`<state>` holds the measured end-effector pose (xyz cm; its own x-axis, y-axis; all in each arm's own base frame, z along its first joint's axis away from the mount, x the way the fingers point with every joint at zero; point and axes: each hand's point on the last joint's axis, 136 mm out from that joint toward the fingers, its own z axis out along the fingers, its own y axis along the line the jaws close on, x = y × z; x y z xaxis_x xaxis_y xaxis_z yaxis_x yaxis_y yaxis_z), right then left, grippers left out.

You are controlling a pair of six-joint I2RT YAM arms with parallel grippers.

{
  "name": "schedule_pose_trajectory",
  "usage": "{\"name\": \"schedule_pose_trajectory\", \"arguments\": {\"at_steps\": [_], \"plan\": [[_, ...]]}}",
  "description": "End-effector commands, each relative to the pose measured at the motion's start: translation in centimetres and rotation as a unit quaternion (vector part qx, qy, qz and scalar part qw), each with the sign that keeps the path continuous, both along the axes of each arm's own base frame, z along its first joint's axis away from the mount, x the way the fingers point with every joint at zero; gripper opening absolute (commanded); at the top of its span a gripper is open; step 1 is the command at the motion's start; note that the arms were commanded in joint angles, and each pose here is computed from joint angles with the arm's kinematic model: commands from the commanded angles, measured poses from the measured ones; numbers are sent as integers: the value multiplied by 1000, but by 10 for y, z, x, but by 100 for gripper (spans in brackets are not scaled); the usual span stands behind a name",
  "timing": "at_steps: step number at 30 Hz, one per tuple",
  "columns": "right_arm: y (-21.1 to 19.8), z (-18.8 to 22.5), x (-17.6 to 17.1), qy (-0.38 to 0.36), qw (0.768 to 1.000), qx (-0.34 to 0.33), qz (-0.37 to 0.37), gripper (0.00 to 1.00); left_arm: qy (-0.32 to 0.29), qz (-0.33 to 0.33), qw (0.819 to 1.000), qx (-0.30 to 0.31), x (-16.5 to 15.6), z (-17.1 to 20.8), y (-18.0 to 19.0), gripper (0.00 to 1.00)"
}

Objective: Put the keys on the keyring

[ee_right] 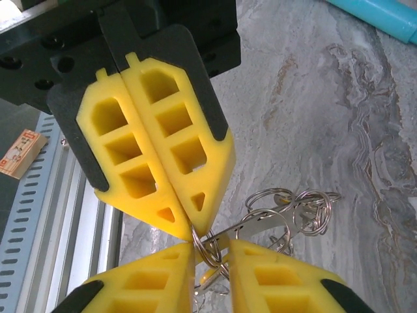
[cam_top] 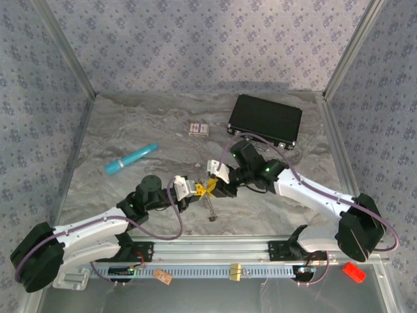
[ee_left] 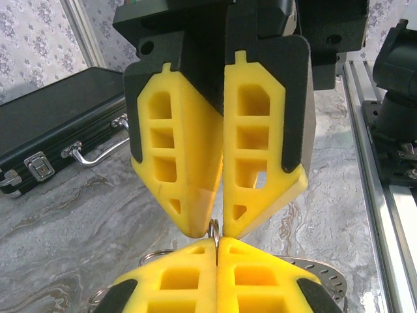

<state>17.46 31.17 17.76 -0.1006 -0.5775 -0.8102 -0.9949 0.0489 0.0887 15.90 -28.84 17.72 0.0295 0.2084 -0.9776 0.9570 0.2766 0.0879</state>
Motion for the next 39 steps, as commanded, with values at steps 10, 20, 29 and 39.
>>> {"name": "schedule_pose_trajectory", "arguments": {"at_steps": [10, 20, 29, 39], "plan": [[4, 2, -6, -2, 1000, 1, 28, 0, -14, -4, 999, -34, 0, 20, -5, 0], [-8, -6, 0, -65, 991, -107, 36, 0, 13, 12, 998, 68, 5, -14, 2, 32], [1, -7, -6, -87, 983, -150, 68, 0, 10, -2, 998, 60, 5, -8, -5, 22], [4, 3, -14, -59, 992, -92, 61, 0, 4, 0, 999, 36, 4, -2, -6, 2]]}}
